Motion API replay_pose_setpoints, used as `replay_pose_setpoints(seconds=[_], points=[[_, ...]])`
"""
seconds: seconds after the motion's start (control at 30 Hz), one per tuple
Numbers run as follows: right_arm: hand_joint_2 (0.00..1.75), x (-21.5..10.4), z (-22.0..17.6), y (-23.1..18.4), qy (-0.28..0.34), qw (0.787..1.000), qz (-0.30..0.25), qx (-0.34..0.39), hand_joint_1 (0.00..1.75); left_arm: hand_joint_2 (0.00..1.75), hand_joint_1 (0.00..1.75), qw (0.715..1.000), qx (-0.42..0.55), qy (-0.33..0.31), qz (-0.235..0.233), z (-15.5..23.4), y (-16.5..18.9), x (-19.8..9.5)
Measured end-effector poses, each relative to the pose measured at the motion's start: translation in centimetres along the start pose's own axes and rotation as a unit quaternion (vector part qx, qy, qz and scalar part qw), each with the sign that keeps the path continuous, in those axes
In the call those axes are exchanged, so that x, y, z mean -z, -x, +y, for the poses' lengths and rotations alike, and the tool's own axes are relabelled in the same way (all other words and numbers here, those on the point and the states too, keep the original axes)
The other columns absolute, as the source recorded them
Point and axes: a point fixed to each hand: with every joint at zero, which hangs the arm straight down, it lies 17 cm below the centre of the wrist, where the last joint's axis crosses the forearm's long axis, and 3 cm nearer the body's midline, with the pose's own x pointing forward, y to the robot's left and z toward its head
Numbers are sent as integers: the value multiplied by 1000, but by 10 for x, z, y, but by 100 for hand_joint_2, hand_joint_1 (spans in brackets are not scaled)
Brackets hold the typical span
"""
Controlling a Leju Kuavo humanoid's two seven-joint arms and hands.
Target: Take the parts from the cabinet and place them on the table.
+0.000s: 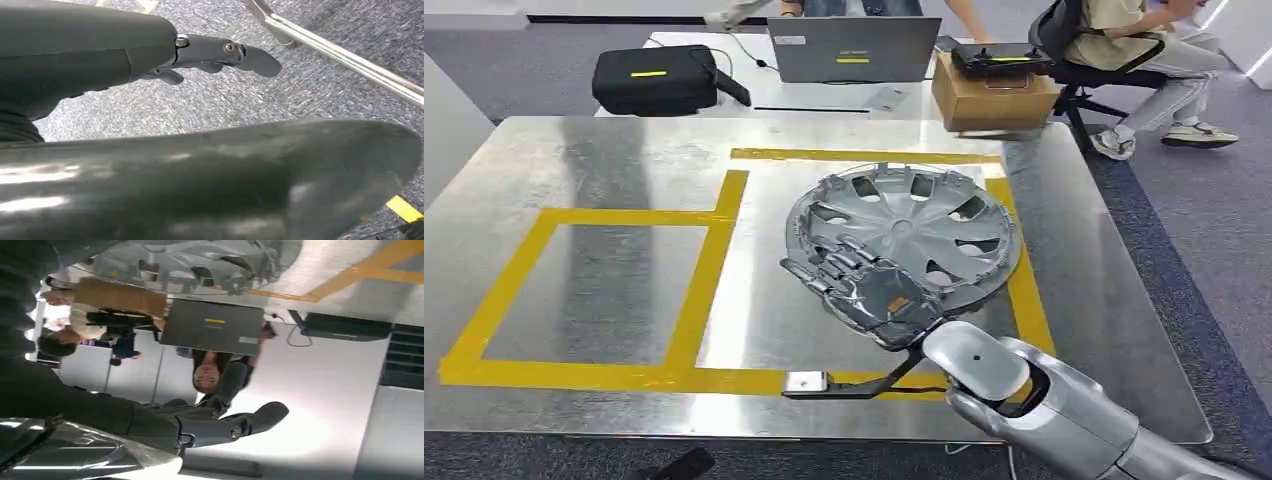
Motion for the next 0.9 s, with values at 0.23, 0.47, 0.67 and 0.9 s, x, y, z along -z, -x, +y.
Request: replay_pose_setpoints(seconds=[0.23, 0.47, 0.67, 0.9], points=[[175, 4, -16, -11, 15, 1000, -13, 4, 0, 0, 0, 1000, 1, 3, -1, -2, -1, -1], [175, 6, -31, -6, 28, 999, -11, -9, 0, 0, 0, 1000, -4, 5, 3, -5, 2, -2], [175, 5, -35, -5, 30, 999, -13, -13, 0, 0, 0, 1000, -4, 5, 3, -6, 3, -3], [175, 2, -37, 1, 32, 999, -5, -31, 0, 0, 0, 1000, -5, 4, 3, -6, 4, -3]])
